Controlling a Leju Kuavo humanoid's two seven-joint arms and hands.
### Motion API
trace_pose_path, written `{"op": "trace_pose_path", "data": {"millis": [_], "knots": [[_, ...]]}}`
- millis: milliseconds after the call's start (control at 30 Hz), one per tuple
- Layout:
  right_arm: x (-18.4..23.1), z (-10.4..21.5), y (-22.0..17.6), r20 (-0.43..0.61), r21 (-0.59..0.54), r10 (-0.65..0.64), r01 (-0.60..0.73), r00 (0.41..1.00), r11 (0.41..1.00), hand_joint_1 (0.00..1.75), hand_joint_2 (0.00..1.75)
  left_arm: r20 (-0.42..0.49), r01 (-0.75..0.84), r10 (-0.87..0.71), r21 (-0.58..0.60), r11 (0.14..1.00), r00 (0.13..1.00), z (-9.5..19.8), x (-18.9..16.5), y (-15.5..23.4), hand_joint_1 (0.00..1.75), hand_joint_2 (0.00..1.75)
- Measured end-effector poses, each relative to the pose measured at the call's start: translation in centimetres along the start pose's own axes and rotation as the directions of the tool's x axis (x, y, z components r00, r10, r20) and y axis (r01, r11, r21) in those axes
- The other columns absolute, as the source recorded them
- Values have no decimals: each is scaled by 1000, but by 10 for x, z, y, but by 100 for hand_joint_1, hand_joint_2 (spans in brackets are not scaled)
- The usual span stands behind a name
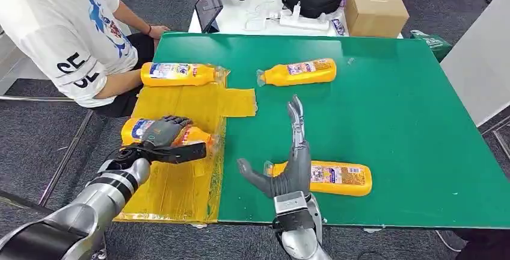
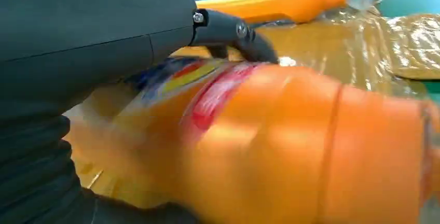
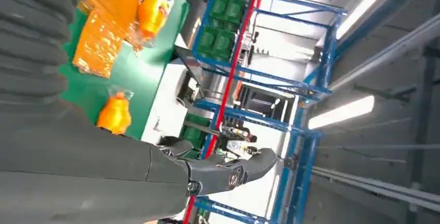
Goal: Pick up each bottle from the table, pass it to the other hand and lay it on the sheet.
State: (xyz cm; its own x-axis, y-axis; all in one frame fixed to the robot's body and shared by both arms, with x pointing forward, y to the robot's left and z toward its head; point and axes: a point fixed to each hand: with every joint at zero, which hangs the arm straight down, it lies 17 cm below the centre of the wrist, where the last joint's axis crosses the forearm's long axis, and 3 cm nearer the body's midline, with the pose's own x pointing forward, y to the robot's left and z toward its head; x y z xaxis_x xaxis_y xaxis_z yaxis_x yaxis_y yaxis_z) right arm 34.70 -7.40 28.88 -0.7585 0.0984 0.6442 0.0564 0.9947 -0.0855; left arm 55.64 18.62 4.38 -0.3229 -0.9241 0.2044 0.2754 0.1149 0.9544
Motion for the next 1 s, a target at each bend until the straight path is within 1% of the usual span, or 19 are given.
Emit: {"op": "trace_pose_path", "data": {"millis": [167,433,633,700,733,800,833,867,900,933,967,1000], "knots": [[-6,3,3,-21,13,-6,7,1000,1000,0,175,-7,-32,32,-5,999,999,2,-2,-4,0,0],[-15,5,8,-43,33,-12,13,999,999,0,175,66,-224,229,-75,972,971,6,13,-12,0,0],[-23,7,10,-60,39,-6,9,998,999,0,175,77,-281,287,-87,956,955,8,15,-13,0,0],[-24,8,10,-64,41,-5,8,998,999,0,175,94,-342,350,-88,936,932,9,18,-10,0,0],[-25,8,11,-66,43,-5,8,998,999,0,175,111,-400,407,-85,913,907,10,22,-8,0,0],[-28,9,14,-69,57,-4,8,998,998,0,175,162,-552,554,-63,831,816,14,32,-1,0,0],[-30,10,16,-72,68,0,5,997,998,0,175,198,-654,648,-41,755,736,17,38,7,0,0],[-33,12,19,-78,83,9,-3,997,997,0,175,235,-756,738,-20,654,632,19,43,15,0,0],[-35,14,21,-83,97,22,-14,996,995,0,175,262,-833,804,-4,554,534,23,45,22,0,0],[-38,16,24,-89,117,42,-32,995,993,0,175,298,-899,855,30,436,424,27,42,33,0,0],[-42,18,28,-95,139,66,-53,993,989,0,175,345,-941,877,82,327,335,31,37,47,0,0],[-46,21,30,-101,160,93,-76,991,984,0,175,390,-958,875,150,245,285,36,25,61,0,0]]}}
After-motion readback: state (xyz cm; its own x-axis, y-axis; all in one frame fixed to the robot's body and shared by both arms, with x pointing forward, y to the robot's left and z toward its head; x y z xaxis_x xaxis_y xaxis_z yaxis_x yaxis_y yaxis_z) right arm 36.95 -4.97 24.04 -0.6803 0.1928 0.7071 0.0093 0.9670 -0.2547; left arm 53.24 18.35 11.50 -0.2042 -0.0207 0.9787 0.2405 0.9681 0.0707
